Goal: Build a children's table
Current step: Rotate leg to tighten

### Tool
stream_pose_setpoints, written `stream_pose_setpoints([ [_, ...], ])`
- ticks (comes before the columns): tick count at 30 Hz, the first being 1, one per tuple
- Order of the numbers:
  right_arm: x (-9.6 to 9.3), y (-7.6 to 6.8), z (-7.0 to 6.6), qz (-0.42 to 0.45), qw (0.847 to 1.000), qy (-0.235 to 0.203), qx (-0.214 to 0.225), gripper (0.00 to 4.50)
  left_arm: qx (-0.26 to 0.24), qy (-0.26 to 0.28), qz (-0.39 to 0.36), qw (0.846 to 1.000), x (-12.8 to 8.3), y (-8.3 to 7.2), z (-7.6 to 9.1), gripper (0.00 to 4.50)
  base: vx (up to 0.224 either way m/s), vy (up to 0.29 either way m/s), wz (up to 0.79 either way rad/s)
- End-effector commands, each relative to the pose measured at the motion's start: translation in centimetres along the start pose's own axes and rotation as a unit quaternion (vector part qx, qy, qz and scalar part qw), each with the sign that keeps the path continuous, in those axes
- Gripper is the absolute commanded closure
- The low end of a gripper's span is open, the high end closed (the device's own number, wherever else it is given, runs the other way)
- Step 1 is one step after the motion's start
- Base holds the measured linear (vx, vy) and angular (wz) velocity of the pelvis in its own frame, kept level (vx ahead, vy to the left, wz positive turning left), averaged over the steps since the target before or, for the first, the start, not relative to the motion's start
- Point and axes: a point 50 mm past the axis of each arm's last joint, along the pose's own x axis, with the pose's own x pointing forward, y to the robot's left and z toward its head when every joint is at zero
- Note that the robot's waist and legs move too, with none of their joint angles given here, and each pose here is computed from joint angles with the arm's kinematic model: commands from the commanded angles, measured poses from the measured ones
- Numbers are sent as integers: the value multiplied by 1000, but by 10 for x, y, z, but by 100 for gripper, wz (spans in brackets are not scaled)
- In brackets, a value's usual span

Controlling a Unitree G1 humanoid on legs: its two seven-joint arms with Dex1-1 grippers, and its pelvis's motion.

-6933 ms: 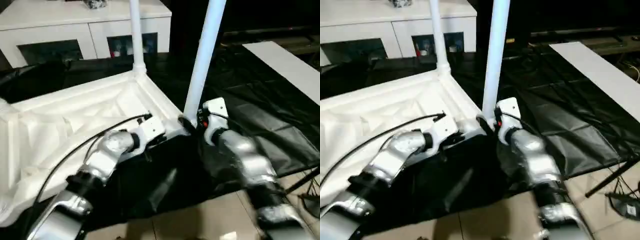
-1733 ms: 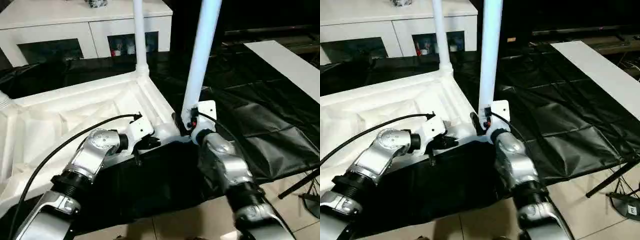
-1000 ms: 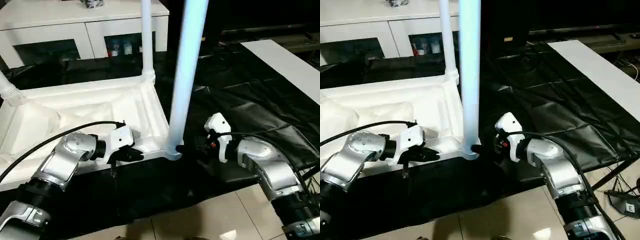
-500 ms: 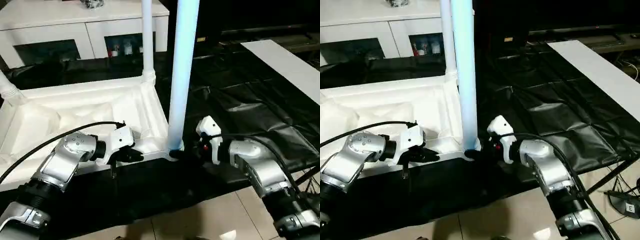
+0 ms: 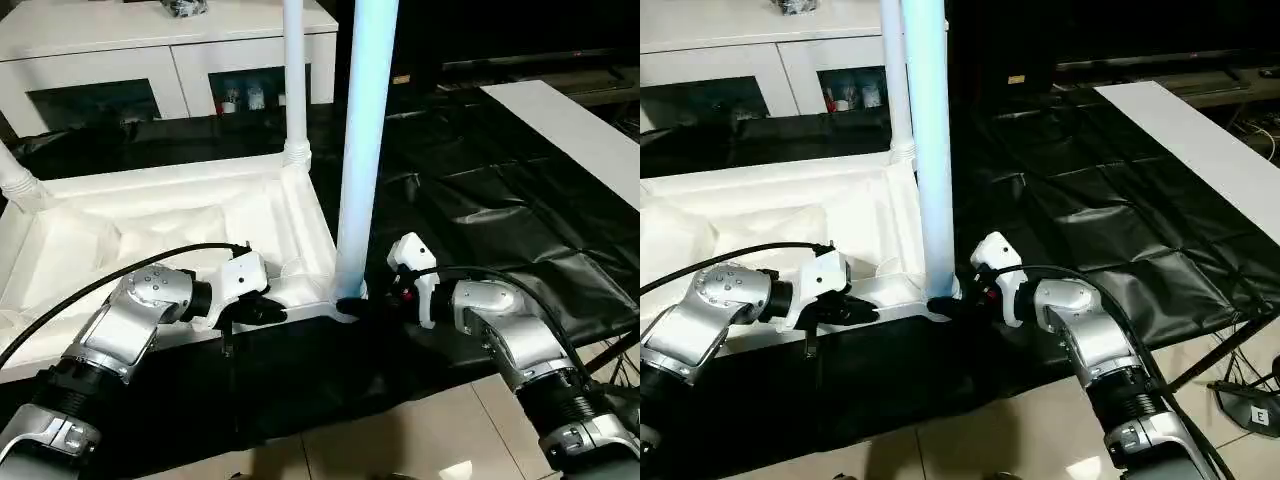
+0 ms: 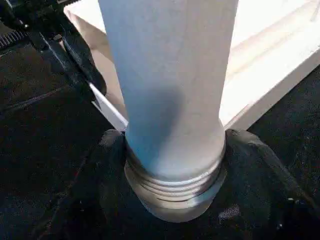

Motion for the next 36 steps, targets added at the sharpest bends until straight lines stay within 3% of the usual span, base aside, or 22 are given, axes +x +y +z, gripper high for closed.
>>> stream_pose_setpoints([
  [1,3,-1,5,7,1000,-4,-12,179,2,12,-20,1000,5,-6,-2,450,0,0,0],
  [6,4,-1,5,4,1000,-8,-13,179,1,10,-21,1000,7,-8,-2,450,0,0,0],
  [9,9,-12,5,-75,997,-14,-9,179,-5,-5,15,1000,12,-2,3,450,0,0,0],
  [12,17,-26,0,-196,980,-10,21,180,-15,-24,51,998,26,5,15,450,0,0,0],
  [14,19,-28,-2,-222,975,-9,30,180,-16,-27,59,998,29,7,17,450,0,0,0],
  [16,25,-32,-6,-294,954,-4,58,181,-21,-35,80,996,38,11,25,450,0,0,0],
  [17,26,-33,-6,-301,952,-3,60,181,-22,-36,82,996,39,12,25,450,0,0,0],
  [18,31,-35,-10,-369,925,-1,90,182,-31,-40,106,993,47,16,31,450,0,0,0],
  [23,48,-31,-17,-456,875,-5,162,182,-43,-44,147,987,59,23,40,450,0,0,0],
  [24,52,-29,-17,-454,876,-3,163,182,-43,-46,148,987,60,23,41,450,0,0,0],
  [26,70,-17,-14,-412,899,-3,149,182,-38,-48,144,988,63,23,43,450,0,0,0],
  [29,77,-12,-7,-373,916,-21,147,182,-35,-49,140,988,62,22,42,450,0,0,0],
  [30,74,-13,4,-363,922,-59,125,127,-30,-48,136,989,60,21,41,450,0,0,0],
  [33,64,-19,13,-370,918,-92,107,106,-26,-46,132,990,57,20,37,450,0,0,0],
  [36,51,-23,13,-377,917,-97,91,78,-23,-44,125,991,54,18,34,450,0,0,0],
])
